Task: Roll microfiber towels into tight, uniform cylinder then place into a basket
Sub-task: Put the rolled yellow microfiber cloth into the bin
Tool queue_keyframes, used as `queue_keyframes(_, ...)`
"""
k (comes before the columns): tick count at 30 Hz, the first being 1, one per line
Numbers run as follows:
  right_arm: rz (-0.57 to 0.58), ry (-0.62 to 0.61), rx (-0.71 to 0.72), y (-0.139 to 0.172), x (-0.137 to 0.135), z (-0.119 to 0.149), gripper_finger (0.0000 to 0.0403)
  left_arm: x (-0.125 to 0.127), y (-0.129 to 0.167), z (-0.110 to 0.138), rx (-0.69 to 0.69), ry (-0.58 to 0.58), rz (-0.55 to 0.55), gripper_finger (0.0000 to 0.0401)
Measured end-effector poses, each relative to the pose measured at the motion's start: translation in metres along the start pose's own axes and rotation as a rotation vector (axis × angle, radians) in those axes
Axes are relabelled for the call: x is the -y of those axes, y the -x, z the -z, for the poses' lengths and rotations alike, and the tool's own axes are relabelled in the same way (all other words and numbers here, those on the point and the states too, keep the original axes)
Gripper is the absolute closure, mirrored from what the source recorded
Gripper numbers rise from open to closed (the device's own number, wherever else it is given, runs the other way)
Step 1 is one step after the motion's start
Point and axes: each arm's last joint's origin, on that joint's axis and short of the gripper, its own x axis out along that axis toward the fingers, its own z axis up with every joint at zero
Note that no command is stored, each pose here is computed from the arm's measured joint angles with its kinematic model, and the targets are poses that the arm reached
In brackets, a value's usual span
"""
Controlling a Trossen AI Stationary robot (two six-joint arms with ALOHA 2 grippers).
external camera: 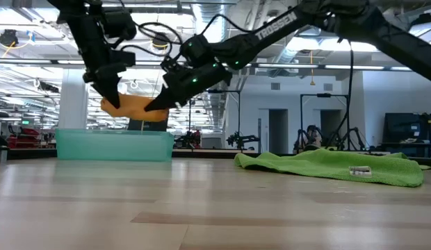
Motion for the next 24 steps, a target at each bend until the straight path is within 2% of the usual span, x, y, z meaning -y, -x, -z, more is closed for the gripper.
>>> queue_keyframes(8,0.0,-0.01,-0.009,-0.016,0.006,0.004,0.037,-0.013,-0.013,0.002,-0.088,0.04,-0.01,0.0376)
queue_keyframes(24,-0.015,-0.037,-0.081,-0.023,0.001,0.016,0.037,-0.006,-0.05,-0.002,-0.234,0.069,0.067,0.0367)
